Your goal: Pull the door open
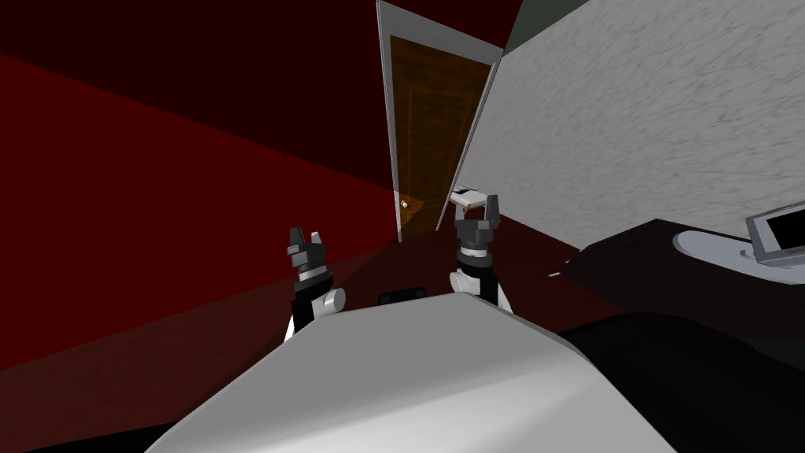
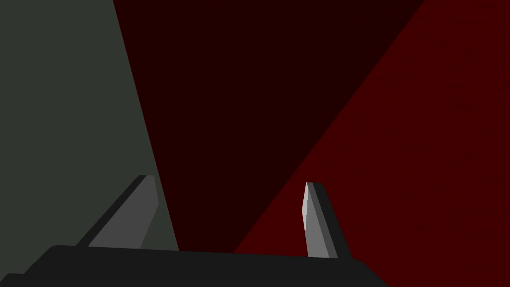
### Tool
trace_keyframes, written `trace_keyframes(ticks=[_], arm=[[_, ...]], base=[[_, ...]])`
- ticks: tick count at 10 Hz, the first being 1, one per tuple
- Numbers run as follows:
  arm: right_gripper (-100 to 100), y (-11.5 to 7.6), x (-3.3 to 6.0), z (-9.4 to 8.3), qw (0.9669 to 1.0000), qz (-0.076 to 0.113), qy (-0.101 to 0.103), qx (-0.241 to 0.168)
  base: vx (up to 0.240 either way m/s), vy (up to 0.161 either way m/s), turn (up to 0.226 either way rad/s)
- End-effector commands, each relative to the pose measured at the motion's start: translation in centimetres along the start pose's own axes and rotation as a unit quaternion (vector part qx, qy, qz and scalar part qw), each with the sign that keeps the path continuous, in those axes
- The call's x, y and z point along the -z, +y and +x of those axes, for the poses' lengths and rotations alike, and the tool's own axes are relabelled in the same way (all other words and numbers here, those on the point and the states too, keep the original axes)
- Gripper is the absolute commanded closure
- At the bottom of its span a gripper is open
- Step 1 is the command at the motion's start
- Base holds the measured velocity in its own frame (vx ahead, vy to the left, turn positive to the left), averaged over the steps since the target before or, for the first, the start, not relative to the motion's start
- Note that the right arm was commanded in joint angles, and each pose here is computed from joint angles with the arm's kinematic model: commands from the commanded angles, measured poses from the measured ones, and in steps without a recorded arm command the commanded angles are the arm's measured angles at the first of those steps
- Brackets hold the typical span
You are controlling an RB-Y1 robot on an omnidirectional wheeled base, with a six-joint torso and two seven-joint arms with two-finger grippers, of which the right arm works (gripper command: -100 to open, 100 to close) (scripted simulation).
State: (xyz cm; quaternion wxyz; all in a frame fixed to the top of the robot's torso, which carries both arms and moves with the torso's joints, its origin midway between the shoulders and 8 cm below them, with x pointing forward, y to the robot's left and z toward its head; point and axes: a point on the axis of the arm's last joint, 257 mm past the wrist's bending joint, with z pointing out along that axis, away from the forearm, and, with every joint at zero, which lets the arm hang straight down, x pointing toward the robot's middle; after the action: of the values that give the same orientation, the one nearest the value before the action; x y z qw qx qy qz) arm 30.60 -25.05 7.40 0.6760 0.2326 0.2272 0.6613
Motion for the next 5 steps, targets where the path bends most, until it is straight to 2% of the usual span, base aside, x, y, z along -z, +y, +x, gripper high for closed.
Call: trace_keyframes(ticks=[1,5], arm=[[-100,-1.1,0.32,0.1,0.9998,0.008,0.005,0.016],[-100,-3.8,1.17,0.2,0.9979,0.028,0.017,0.056]], base=[[0.049,-0.082,0.025],[0.092,0.033,-0.003]])
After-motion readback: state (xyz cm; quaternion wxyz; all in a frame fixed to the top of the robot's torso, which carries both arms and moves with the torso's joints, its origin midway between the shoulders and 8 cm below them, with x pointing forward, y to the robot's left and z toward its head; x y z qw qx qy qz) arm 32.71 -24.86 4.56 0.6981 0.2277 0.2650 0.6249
